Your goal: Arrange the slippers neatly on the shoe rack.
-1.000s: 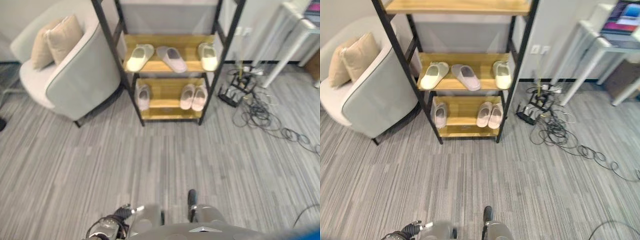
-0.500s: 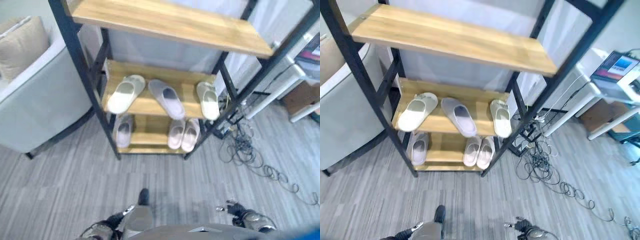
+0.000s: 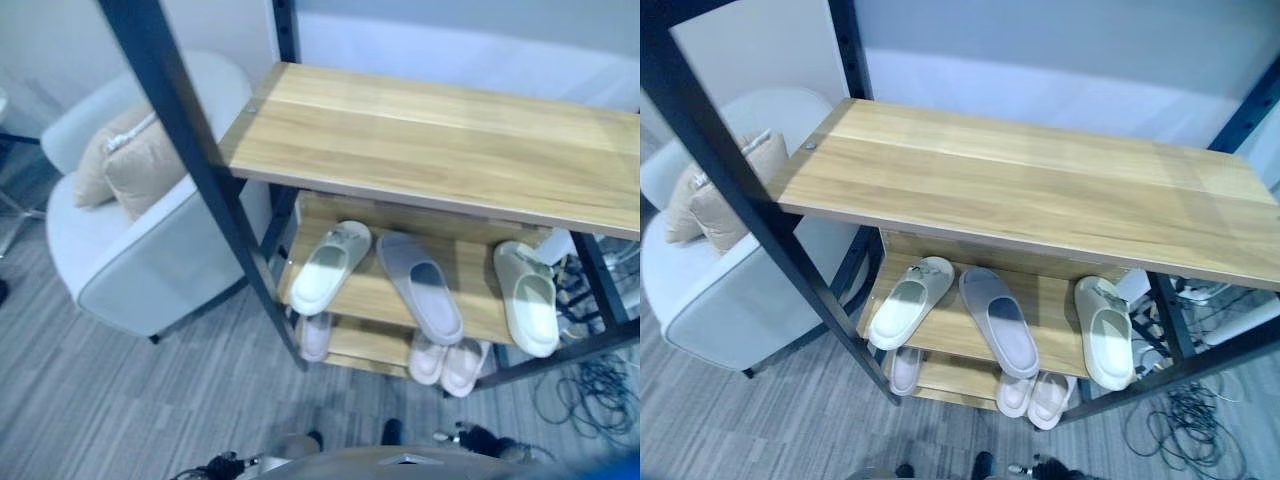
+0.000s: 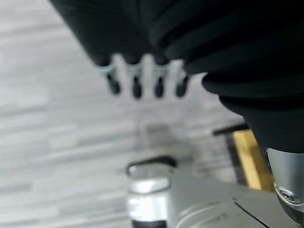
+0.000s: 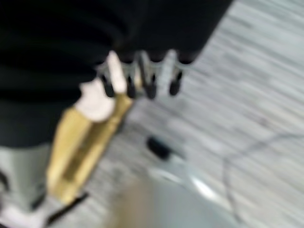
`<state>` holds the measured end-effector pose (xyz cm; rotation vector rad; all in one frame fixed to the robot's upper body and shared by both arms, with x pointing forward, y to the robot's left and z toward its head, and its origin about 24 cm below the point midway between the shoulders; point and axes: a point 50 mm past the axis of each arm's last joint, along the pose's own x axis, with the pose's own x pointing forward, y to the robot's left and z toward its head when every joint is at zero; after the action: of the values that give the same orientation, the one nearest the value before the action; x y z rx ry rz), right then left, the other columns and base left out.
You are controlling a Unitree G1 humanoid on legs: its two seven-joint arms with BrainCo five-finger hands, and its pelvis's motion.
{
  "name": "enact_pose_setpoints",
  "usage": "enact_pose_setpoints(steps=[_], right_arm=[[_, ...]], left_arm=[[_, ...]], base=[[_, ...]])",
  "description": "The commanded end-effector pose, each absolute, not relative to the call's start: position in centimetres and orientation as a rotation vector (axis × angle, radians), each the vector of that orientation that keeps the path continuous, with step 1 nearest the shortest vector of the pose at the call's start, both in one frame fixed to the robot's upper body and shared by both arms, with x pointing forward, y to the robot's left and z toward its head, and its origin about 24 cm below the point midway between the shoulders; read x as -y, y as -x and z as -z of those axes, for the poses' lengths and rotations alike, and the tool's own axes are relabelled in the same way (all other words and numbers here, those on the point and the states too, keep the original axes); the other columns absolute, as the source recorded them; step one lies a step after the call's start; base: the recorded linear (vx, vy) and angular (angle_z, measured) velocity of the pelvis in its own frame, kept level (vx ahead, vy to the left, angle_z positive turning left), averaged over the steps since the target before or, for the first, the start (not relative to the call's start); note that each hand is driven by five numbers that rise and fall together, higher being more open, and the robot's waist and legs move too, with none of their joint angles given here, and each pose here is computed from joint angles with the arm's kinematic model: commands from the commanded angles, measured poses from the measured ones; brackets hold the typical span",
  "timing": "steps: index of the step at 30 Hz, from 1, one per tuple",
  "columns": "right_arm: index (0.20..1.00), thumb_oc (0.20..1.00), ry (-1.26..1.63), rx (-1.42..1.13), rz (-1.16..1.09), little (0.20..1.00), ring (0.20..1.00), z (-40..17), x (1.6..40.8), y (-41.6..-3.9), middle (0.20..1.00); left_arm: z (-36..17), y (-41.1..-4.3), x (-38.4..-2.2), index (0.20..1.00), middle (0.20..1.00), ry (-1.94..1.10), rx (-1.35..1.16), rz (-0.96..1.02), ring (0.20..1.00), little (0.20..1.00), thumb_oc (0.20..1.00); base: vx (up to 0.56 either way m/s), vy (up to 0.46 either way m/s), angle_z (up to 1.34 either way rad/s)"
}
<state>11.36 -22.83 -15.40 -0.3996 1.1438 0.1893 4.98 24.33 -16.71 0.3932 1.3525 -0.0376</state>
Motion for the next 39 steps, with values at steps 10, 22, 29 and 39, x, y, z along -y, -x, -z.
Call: enact_pose_setpoints(steps=[10,22,29,39], right_arm=[[1.000,1.000,0.620,-0.986,-0.290,1.000,1.000,13.4,24.0,-14.4,1.000],[1.000,1.000,0.474,-0.798,-0.305,1.000,1.000,11.6,21.3,-16.9,1.000],[1.000,1.000,0.552,-0.693,-0.420,1.000,1.000,10.3,19.3,-18.9,1.000],[1.000,1.000,0.591,-0.460,-0.591,1.000,1.000,7.2,13.2,-23.7,1.000]], left_arm=[[16.1,-8.7,-23.9,1.000,1.000,-0.439,-1.210,0.059,1.000,1.000,1.000],[16.1,-8.6,-23.5,1.000,1.000,-0.440,-1.182,0.075,1.000,1.000,1.000],[16.4,-8.1,-22.2,1.000,1.000,-0.447,-1.187,0.130,1.000,1.000,1.000],[16.5,-9.4,-20.0,1.000,1.000,-0.470,-1.132,0.207,1.000,1.000,1.000]], base=[[0.00,-0.037,0.19],[0.06,0.049,-0.14],[0.01,-0.003,0.00],[0.00,0.000,0.00]])
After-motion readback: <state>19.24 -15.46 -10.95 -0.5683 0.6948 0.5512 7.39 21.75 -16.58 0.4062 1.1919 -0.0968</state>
